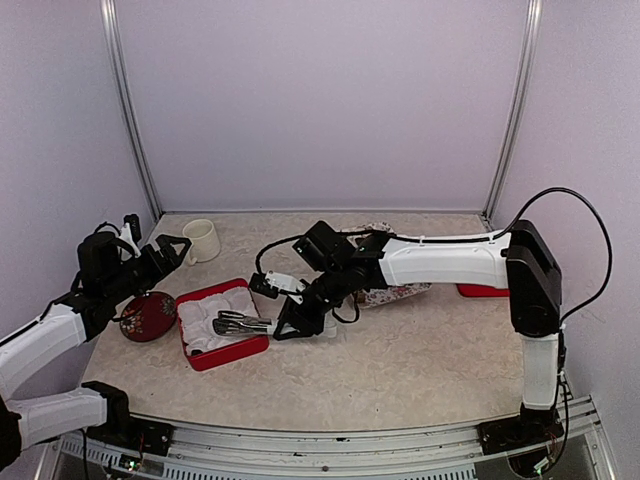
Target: Pack the chocolate
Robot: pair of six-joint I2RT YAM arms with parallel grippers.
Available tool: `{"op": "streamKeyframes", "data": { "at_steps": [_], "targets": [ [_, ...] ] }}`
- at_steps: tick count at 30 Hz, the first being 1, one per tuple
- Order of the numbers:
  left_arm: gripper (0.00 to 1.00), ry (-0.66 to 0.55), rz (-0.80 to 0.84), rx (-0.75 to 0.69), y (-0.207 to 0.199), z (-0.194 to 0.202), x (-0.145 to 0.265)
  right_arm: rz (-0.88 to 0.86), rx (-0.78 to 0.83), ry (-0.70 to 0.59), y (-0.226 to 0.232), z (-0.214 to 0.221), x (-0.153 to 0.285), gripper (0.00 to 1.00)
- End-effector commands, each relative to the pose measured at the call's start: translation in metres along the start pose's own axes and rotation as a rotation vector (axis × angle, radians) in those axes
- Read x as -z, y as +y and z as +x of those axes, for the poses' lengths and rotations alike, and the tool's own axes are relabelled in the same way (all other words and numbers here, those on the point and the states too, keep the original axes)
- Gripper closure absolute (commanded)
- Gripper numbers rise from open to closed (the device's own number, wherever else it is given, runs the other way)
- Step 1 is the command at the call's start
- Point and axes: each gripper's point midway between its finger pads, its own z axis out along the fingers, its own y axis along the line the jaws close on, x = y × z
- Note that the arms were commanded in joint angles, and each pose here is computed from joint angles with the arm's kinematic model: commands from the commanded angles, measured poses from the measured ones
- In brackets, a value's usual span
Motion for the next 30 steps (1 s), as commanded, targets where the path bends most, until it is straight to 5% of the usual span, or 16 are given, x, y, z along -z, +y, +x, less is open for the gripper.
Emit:
{"op": "streamKeyframes", "data": {
  "at_steps": [1,30],
  "targets": [
    [0.01,-0.037,0.024,-0.01,-0.007,-0.011,0.003,-0.029,0.021,-0.034,0.005,-0.014,-0.006,0.7],
    [0.01,-0.038,0.011,-0.017,-0.004,-0.011,0.004,-0.02,0.011,-0.011,-0.003,-0.011,-0.021,0.61]
  ]
}}
